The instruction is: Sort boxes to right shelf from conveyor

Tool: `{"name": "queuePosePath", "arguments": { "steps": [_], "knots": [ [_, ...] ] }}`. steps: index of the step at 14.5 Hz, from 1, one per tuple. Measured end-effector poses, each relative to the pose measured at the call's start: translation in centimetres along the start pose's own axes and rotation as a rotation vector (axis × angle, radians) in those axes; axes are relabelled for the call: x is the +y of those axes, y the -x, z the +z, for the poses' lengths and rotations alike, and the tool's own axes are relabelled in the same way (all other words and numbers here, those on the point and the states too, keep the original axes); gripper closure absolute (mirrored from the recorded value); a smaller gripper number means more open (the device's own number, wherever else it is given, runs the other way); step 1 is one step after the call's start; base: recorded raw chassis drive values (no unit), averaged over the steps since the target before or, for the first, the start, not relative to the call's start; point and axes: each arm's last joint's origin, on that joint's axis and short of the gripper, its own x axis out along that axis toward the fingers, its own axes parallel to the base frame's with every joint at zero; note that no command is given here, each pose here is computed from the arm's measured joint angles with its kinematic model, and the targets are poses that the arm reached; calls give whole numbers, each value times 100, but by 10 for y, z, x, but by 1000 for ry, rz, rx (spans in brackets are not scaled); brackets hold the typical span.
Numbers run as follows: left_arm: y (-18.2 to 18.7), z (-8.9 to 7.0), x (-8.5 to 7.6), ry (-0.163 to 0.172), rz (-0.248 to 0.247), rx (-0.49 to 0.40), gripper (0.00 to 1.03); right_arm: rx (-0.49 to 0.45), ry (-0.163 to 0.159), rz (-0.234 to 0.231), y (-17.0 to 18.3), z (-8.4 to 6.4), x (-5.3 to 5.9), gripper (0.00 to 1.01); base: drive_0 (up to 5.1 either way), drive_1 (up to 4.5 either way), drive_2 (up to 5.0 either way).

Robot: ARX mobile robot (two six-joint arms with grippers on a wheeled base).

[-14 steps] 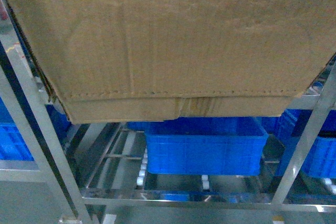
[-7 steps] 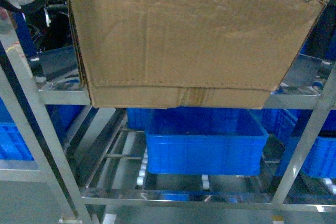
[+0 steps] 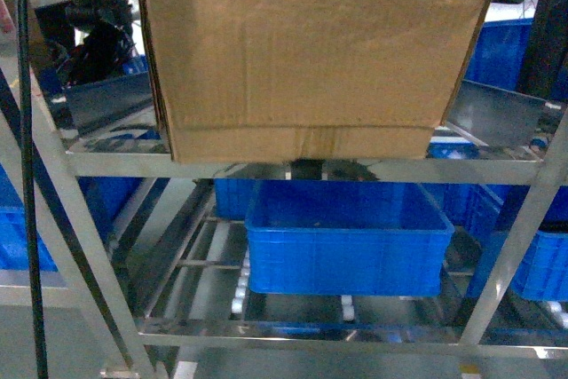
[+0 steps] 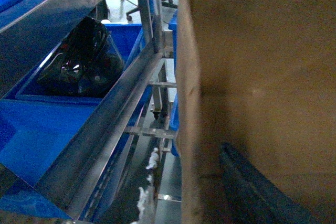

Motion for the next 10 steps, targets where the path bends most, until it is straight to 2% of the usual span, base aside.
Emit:
{"name": "queuePosePath", "arguments": {
  "steps": [1,3,4,5,6,7,8,9,10],
  "knots": [
    [1,1,-2,1,-1,-6,53,-13,3,20,-1,2,7,63,0,0,0],
    [1,1,-3,5,-7,-20,28,-12,0,25,-1,1,6,37,0,0,0],
    [5,0,-3,3,16,-67,17,-56,31,41,-1,1,10,26,0,0,0],
    [15,-2,-1,-28,47,-121,5,-129,102,49,2,-3,13,14,0,0,0],
    [25,-2,1,-63,73,-188,5,-225,202,46,6,-7,17,1,0,0,0],
    [37,3,5,-87,91,-262,5,-313,301,58,11,-11,24,4,0,0,0],
    [49,7,9,-104,113,-332,5,-372,364,68,17,-14,28,3,0,0,0],
    [60,9,13,-110,130,-394,5,-432,410,77,21,-18,31,3,0,0,0],
    [70,9,18,-126,147,-401,5,-484,448,75,27,-20,31,3,0,0,0]
  ]
}}
